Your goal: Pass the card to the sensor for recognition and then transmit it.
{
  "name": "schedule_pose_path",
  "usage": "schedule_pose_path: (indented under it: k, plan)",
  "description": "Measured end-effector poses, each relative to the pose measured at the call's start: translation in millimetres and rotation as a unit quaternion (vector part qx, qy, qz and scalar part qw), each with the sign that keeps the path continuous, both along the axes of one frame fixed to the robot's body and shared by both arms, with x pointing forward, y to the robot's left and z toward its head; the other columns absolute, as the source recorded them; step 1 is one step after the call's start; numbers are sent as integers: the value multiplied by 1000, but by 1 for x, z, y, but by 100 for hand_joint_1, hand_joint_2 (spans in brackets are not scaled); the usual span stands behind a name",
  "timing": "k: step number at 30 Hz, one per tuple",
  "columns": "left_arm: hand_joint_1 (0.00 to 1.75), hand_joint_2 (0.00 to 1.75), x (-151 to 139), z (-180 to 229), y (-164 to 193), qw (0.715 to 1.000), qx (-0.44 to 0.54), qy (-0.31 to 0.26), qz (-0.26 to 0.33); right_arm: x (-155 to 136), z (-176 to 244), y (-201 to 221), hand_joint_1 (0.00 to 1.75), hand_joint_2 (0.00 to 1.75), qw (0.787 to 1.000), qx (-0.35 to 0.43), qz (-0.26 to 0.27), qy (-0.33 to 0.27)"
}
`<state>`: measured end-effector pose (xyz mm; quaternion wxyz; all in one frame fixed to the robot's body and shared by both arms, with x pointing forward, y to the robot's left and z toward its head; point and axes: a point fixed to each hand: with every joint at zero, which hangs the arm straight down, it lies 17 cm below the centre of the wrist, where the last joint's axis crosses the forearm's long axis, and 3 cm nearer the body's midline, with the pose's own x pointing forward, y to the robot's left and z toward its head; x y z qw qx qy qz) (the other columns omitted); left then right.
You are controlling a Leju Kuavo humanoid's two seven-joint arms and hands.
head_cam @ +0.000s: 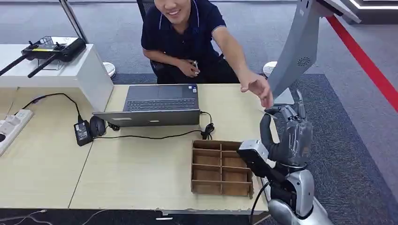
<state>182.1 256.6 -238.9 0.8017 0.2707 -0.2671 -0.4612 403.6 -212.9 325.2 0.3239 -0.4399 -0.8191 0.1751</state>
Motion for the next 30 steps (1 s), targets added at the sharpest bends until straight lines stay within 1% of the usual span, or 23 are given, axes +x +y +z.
schedule_pose_path:
  k: [10,30]
  plan:
    - [0,175,1,0,-1,1000,1,-1,-2,1,-4,11,175,175,1000,7,11,6]
    - [0,175,3,1,-2,1000,2,0,-12,6,-15,14,175,175,1000,12,9,25]
